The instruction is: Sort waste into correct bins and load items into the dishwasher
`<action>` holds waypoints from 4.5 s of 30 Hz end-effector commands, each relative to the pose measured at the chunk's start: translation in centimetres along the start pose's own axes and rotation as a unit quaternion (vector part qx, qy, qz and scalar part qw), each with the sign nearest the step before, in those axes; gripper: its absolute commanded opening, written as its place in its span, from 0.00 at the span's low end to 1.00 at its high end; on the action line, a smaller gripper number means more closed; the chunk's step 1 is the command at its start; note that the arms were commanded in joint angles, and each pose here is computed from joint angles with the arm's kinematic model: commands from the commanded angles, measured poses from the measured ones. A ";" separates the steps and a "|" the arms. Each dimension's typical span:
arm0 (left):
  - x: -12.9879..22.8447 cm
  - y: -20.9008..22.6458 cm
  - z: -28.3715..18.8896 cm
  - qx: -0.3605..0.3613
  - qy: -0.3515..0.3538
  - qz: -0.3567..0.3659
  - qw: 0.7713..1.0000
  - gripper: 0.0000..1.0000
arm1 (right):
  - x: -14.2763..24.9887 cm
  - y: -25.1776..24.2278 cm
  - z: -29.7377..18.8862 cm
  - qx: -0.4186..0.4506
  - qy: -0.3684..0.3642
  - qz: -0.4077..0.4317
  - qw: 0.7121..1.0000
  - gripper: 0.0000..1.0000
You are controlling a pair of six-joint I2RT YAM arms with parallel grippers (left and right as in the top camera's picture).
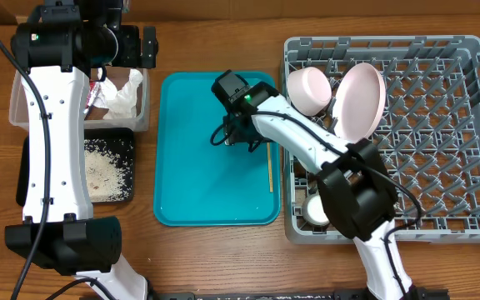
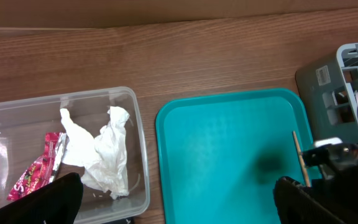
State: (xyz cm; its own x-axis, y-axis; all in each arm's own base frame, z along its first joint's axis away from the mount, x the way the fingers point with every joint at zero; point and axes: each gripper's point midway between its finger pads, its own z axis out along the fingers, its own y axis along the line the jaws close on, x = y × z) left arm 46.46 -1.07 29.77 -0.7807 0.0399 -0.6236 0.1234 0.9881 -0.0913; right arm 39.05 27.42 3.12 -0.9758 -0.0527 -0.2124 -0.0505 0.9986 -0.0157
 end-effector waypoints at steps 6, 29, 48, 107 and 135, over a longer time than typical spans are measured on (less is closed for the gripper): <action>-0.4 0.0 -0.1 -0.003 -0.006 -0.001 1.000 1.00 | 0.3 -1.7 2.3 0.032 0.014 0.033 0.999 0.79; -0.4 0.0 -0.1 -0.003 -0.006 -0.001 1.000 1.00 | 3.2 0.8 2.8 -0.035 0.078 0.041 0.996 0.06; -0.4 0.0 -0.1 -0.003 -0.006 -0.001 1.000 1.00 | 1.5 0.8 -0.3 -0.035 0.051 0.041 0.997 0.04; -0.4 0.0 -0.1 -0.003 -0.006 -0.001 1.000 1.00 | 5.7 -20.6 -17.7 0.129 0.020 0.055 0.990 0.34; -0.4 0.0 -0.1 -0.003 -0.006 -0.001 1.000 1.00 | 3.9 -19.1 -33.0 -0.044 -0.177 0.099 0.978 1.00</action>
State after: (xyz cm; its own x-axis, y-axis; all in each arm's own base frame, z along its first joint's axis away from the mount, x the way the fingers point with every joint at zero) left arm 46.45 -1.07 29.79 -0.7805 0.0399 -0.6239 0.1235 0.9881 -0.0913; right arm 28.47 9.56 33.60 -0.8697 0.1180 -0.4794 0.0682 0.9904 0.1200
